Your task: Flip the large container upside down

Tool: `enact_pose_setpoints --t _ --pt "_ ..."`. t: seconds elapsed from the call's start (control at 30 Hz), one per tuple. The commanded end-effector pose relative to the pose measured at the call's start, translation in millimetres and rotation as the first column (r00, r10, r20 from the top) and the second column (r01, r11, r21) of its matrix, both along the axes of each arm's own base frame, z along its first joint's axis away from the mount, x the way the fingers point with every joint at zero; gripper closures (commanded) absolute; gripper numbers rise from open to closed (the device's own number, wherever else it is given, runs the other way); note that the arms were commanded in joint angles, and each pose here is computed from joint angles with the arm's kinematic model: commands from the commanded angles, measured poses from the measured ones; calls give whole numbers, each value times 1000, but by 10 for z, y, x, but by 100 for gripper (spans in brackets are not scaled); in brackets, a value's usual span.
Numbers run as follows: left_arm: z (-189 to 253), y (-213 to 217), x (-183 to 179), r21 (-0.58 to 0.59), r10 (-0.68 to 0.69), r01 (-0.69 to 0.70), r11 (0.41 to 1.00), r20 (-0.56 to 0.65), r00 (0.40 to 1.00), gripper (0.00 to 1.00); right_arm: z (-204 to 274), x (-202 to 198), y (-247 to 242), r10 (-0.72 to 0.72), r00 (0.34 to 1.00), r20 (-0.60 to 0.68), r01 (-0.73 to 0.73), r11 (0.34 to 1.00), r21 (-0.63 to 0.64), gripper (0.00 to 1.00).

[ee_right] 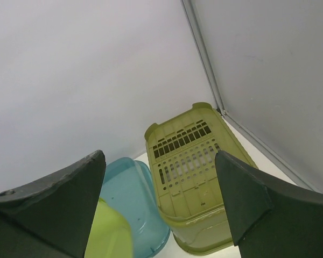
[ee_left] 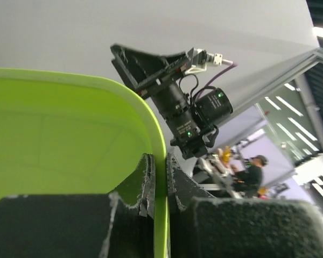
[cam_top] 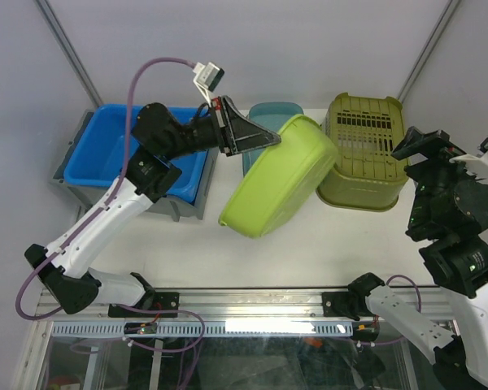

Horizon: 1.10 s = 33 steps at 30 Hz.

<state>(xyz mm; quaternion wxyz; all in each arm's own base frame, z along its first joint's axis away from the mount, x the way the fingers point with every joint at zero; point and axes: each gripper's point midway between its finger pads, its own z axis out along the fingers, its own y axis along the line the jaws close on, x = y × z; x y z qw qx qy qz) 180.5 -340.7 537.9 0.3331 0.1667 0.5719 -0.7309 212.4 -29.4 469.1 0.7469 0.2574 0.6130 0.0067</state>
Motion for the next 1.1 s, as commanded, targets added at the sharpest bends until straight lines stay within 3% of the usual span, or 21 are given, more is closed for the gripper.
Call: enact_pose_setpoints --t 0.0,0.27,0.37,0.47,0.53,0.77,1.07 --pt "535 274 -450 -269 -103 120 956 77 992 100 92 -5 -70 -46 999 7 46 999 -6 13" --pt "-123 208 -198 -305 -140 78 949 -187 972 100 -45 164 82 -9 999 -34 8 1000 -3 13" --pt "-515 166 -47 -329 -178 63 942 -333 926 100 -78 194 107 -4 999 -43 3 1000 -7 13" --pt "-642 231 -28 -411 -247 75 909 -384 890 100 -110 213 115 -6 998 -56 5 1000 -16 13" --pt "-741 237 33 -405 -238 49 913 -432 870 100 -132 222 118 -7 998 -64 6 1000 -21 13" --pt "-1321 358 347 -296 -103 -114 948 -627 772 100 -187 247 160 11 997 -71 -12 1000 -16 13" --pt "-2324 627 702 -71 142 -281 957 -732 667 100 -271 282 219 37 996 -81 -39 999 -13 13"
